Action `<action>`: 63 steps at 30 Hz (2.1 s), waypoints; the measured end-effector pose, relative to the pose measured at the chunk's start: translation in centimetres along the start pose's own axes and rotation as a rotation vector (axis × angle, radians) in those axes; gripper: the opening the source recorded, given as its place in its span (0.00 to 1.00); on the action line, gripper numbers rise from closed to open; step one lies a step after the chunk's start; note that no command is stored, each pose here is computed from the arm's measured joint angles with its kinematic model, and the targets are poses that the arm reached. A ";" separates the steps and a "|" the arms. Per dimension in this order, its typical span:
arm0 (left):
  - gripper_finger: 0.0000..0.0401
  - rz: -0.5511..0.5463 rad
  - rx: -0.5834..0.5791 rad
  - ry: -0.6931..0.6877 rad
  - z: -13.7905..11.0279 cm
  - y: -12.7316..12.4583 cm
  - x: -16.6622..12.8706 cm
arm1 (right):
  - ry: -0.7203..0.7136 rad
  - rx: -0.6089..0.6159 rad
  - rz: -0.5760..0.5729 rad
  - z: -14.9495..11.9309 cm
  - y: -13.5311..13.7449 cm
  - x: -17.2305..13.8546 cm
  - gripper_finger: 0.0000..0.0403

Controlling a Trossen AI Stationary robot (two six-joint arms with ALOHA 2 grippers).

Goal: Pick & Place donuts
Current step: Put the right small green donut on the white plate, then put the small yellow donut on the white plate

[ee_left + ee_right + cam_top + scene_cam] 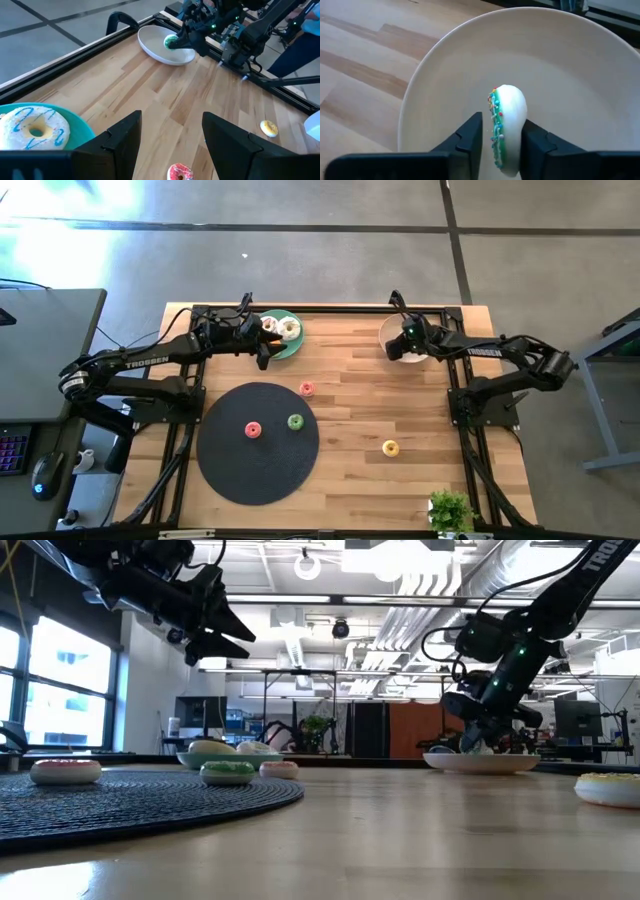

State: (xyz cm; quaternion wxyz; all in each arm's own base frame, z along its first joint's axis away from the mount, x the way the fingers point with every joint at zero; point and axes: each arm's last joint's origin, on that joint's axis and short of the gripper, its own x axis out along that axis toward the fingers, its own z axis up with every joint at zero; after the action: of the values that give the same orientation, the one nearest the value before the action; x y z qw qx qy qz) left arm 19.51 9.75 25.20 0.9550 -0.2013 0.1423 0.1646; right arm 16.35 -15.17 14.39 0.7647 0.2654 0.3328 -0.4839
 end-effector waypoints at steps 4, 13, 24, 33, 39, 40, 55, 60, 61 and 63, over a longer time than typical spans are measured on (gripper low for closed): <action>0.52 -0.015 0.000 0.005 0.0 0.0 0.0 | -0.003 -0.043 0.027 0.1 0.1 0.0 0.32; 0.52 -0.051 0.000 0.015 0.0 -0.2 0.0 | -0.049 -0.045 0.174 0.8 0.8 -0.1 0.41; 0.52 -0.052 0.000 0.015 0.0 -0.2 0.0 | -0.041 -0.059 0.102 0.8 0.6 -0.4 0.39; 0.52 -0.089 0.037 0.016 0.0 -0.3 0.0 | 0.019 -0.220 0.432 2.2 4.4 -5.8 0.30; 0.52 -0.211 0.170 -0.028 0.5 -0.8 -0.1 | 0.100 -0.415 0.482 1.0 8.3 -12.2 0.29; 0.52 -0.252 0.205 -0.038 0.6 -1.2 -0.1 | 0.118 -0.440 0.515 0.5 8.9 -13.1 0.29; 0.52 -0.423 0.318 -0.125 0.5 -5.0 0.0 | 0.181 -0.749 0.773 -5.9 12.9 -18.6 0.29; 0.52 -0.461 0.335 -0.027 -1.0 -6.0 0.6 | 0.272 -0.706 0.746 -6.7 13.2 -18.3 0.29; 0.52 -0.473 0.346 -0.016 -1.2 -6.2 0.7 | 0.292 -0.711 0.740 -7.0 13.2 -18.2 0.29; 0.52 -0.494 0.355 0.009 -1.7 -6.8 0.9 | 0.344 -0.720 0.716 -7.8 13.3 -18.1 0.29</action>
State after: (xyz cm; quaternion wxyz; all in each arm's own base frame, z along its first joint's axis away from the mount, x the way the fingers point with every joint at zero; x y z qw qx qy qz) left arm 22.53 3.40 25.68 0.9858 -0.0606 0.1196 -0.1008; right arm 20.95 5.92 24.41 0.8589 0.1586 0.4869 0.0024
